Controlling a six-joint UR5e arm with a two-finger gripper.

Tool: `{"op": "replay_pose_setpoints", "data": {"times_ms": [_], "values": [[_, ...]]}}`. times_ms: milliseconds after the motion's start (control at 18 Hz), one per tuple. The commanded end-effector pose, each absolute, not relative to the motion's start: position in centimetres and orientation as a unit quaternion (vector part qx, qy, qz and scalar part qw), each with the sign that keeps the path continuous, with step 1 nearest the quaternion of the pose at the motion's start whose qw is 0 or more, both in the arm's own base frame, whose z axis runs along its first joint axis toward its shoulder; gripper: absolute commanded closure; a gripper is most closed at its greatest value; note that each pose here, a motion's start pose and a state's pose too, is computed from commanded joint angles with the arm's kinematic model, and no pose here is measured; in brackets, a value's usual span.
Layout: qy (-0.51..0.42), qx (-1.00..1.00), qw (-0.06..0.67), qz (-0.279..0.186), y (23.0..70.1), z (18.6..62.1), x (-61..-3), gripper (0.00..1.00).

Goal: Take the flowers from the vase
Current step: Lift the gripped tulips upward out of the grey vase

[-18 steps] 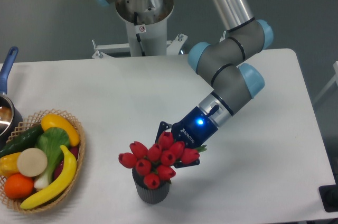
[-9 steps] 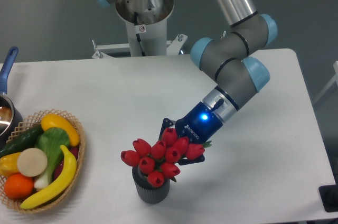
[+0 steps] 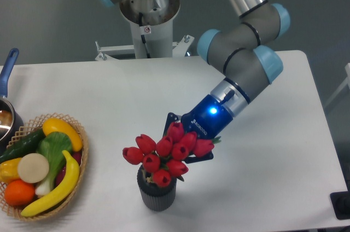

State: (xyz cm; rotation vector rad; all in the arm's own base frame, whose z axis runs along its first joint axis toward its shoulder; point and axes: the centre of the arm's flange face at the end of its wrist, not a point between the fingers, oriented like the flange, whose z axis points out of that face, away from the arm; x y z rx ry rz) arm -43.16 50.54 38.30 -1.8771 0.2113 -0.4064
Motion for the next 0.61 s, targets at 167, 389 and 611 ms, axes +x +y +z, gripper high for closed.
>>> {"op": "replay_pose_setpoints", "data": {"times_ms": [167,389,611], "values": [[0.082,-0.800,0.573,-0.159,49.4,41.0,-43.5,0.97],[0.076,-0.799,0.576,-0.156,49.6,43.2,-43.9,0.95],[0.056,-0.800,0.577,-0.156,49.2,44.9,-44.9,0.95]]}}
